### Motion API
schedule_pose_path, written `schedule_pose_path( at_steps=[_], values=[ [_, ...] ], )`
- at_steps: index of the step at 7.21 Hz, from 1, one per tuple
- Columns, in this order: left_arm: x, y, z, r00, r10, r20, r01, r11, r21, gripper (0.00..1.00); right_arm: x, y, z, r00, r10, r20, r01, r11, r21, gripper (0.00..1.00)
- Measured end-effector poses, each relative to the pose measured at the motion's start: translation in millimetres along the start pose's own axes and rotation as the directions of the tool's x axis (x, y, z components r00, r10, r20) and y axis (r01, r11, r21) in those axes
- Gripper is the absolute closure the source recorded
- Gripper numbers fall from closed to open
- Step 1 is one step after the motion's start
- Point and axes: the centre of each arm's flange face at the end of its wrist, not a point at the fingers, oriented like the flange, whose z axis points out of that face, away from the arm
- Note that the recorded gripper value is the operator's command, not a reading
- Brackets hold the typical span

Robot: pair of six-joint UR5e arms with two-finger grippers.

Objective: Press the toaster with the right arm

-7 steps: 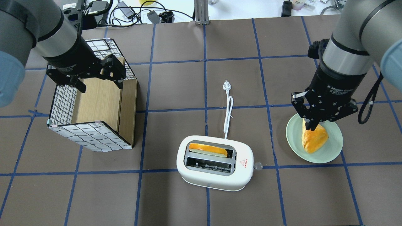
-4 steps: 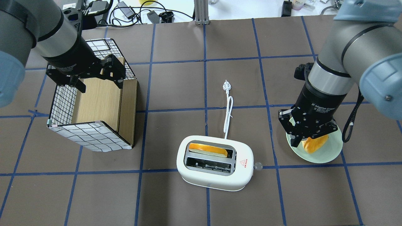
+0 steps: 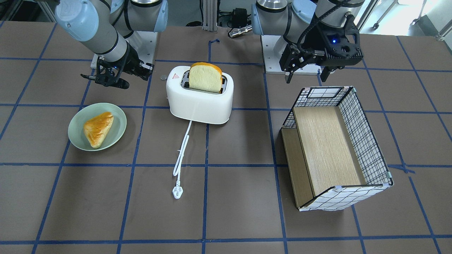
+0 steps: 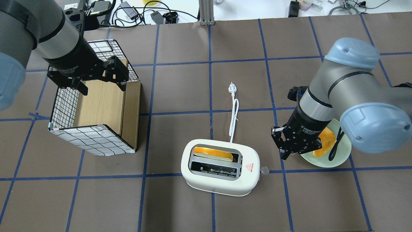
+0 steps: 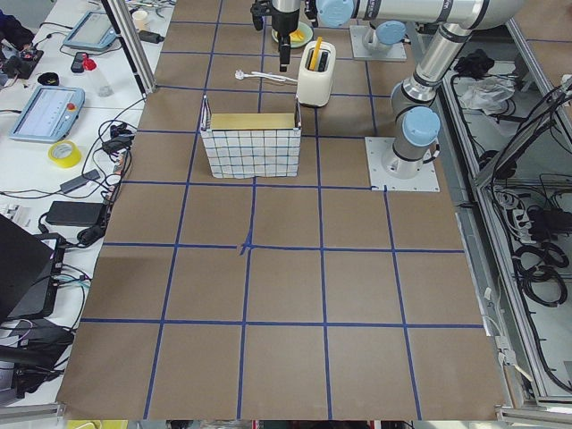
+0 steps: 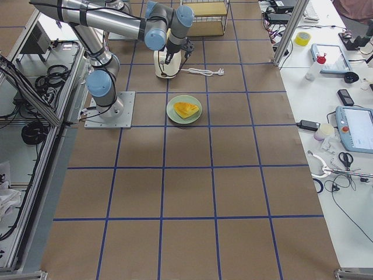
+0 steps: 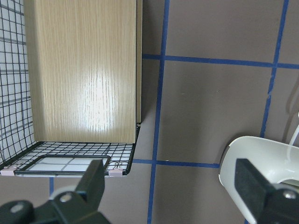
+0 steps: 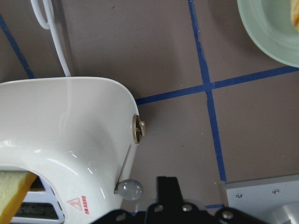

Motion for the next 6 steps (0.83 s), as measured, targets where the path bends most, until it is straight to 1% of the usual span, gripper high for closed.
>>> schedule_pose_path(
  at_steps=[1, 3, 4, 6],
  values=[
    [0.0, 0.0, -0.1, 1.0, 0.0, 0.0, 0.0, 1.0, 0.0, 0.0, -3.3, 0.8, 2.5, 0.999, 0.0, 0.037, 0.0, 1.0, -0.012, 1.0],
    [0.0, 0.0, 0.1, 1.0, 0.0, 0.0, 0.0, 1.0, 0.0, 0.0, -8.3, 2.5, 4.1, 0.996, 0.001, 0.092, 0.002, 0.999, -0.032, 1.0],
    [0.0, 0.0, 0.0, 1.0, 0.0, 0.0, 0.0, 1.0, 0.0, 0.0, -9.6, 3.8, 5.2, 0.994, 0.002, 0.107, 0.003, 0.999, -0.045, 1.0],
    [0.0, 0.1, -0.2, 1.0, 0.0, 0.0, 0.0, 1.0, 0.0, 0.0, -7.5, 8.9, 12.0, 0.994, -0.005, 0.107, 0.017, 0.994, -0.109, 1.0]
  ],
)
